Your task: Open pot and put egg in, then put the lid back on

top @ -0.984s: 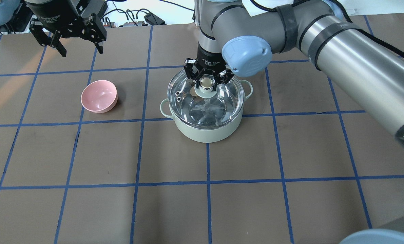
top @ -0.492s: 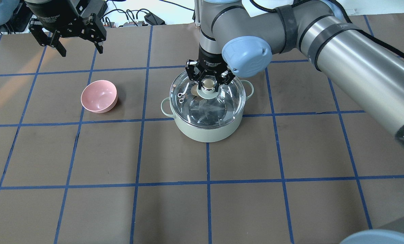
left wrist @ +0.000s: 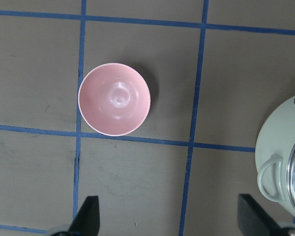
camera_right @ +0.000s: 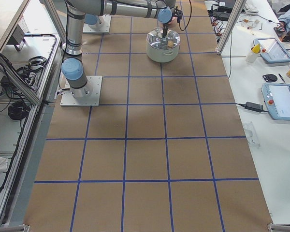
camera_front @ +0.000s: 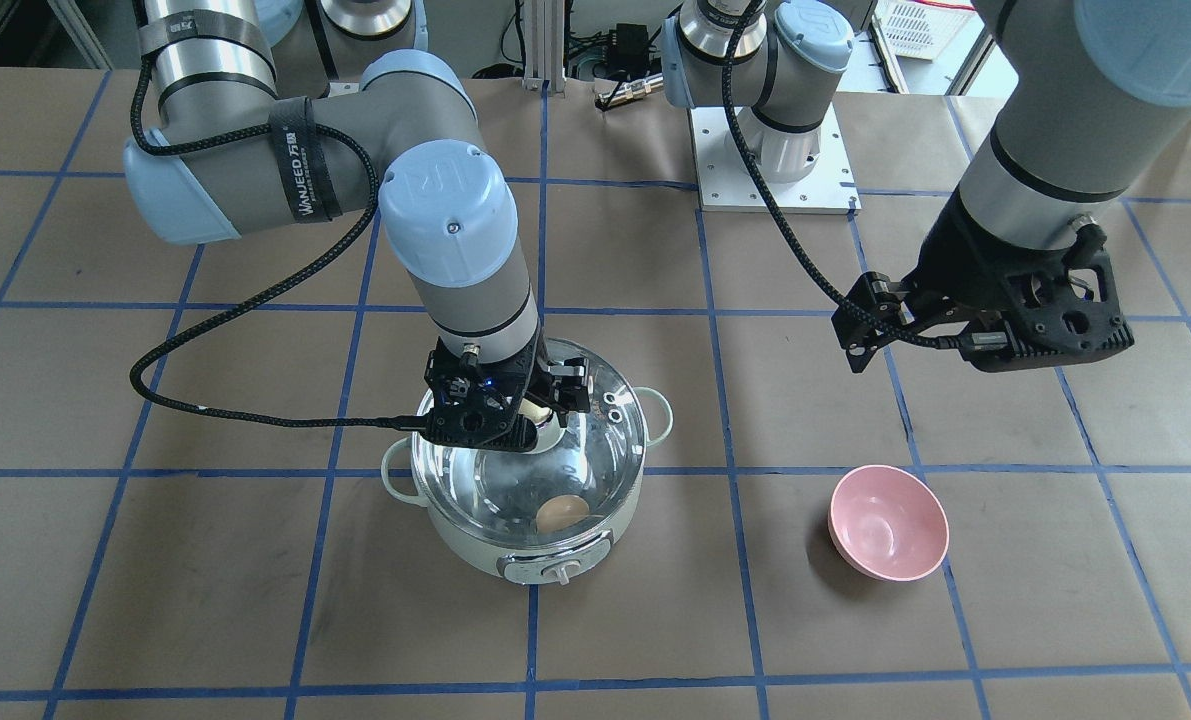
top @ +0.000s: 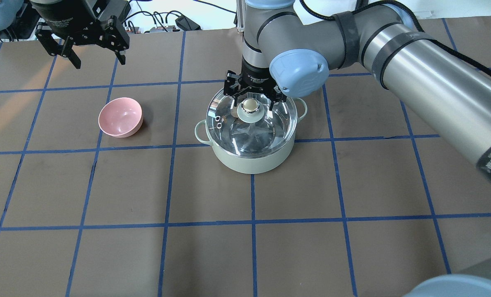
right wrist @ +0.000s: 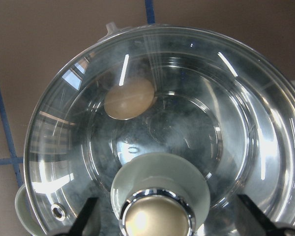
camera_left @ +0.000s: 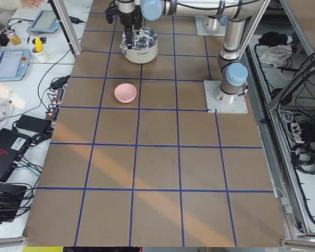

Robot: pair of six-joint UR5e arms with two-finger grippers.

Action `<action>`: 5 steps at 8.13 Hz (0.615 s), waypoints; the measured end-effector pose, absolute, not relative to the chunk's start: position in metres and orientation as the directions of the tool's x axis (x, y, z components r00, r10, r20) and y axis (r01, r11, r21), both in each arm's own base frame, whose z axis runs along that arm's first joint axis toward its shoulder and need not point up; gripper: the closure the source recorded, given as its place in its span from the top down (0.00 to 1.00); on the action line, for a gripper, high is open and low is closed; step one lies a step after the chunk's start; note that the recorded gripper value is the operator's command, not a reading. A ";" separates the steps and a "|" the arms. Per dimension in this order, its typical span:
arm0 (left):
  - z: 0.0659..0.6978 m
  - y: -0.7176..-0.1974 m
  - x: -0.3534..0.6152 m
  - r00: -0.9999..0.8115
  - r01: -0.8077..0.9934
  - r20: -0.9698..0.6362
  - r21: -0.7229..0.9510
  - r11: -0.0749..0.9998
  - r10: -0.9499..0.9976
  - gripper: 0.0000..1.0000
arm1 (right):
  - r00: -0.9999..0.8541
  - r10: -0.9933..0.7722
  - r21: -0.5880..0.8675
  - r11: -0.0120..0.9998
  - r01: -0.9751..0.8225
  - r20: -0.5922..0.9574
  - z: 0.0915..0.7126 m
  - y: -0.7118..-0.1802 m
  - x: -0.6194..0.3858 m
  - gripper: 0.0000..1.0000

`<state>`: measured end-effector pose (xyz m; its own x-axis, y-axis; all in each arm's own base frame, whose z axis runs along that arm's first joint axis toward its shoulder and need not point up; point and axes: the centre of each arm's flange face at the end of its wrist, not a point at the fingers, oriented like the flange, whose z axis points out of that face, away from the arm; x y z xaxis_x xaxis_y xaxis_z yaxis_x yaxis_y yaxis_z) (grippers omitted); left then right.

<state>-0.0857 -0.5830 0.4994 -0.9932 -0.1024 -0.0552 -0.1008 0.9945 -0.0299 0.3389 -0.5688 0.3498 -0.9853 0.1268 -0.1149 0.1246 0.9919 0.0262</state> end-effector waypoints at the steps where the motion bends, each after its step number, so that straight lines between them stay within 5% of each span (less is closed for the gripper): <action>1: 0.499 -0.583 -0.086 -0.993 -0.102 -0.054 -0.030 0.994 -0.103 1.00 | -0.986 0.121 0.014 0.993 0.120 -0.114 0.355 -0.568 0.338 1.00; 5: 0.500 -0.583 -0.086 -0.993 -0.107 -0.049 -0.031 0.994 -0.108 1.00 | -1.000 0.007 -0.087 0.996 0.006 0.011 0.437 -0.559 0.261 1.00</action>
<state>-0.0864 -0.5834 0.4998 -0.9929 -0.1083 -0.0489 -0.1068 0.9938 -0.0313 0.2607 -0.5593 0.4370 -0.9999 0.0069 0.0108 0.0059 0.9962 -0.0869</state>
